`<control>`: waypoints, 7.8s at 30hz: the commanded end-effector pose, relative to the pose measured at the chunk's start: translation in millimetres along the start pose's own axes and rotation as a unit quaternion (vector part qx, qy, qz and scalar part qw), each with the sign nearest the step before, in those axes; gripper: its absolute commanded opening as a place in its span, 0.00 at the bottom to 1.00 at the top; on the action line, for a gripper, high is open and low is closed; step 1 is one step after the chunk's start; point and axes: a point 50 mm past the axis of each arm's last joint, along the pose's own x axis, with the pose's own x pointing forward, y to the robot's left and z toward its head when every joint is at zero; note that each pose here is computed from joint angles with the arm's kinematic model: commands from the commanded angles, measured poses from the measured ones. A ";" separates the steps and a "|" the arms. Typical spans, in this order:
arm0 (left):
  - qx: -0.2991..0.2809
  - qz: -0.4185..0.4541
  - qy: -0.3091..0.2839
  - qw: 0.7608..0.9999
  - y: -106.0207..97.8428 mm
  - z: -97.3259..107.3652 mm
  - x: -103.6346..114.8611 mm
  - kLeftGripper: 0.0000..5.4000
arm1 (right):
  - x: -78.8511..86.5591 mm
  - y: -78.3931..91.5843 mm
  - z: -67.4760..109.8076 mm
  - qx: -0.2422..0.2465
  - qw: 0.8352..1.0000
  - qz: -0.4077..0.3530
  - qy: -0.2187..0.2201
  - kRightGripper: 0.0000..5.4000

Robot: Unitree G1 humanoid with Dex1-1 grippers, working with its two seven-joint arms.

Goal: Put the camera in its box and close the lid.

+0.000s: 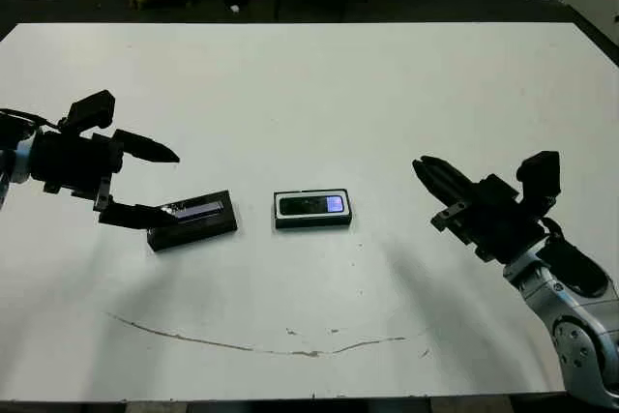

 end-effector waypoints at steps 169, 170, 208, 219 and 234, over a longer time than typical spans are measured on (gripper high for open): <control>0.026 0.049 0.109 0.992 -8.2 -16.8 25.2 1.00 | -6.7 10.9 -39.2 0.055 0.995 0.009 0.084 0.00; 0.027 0.045 0.111 0.992 -8.5 -17.0 25.7 1.00 | -6.8 10.7 -39.4 0.055 0.995 0.007 0.086 0.00; 0.016 -0.009 0.128 0.992 -14.7 -33.4 34.5 1.00 | -7.0 9.9 -40.4 0.043 0.995 -0.003 0.085 0.00; 0.022 -0.023 0.172 0.985 -21.6 -51.9 45.9 1.00 | -8.0 10.4 -41.4 0.051 0.995 -0.005 0.085 0.00; 0.049 -0.003 0.189 0.981 -18.7 -75.6 56.5 1.00 | -10.6 9.5 -42.4 0.056 0.995 -0.009 0.083 0.00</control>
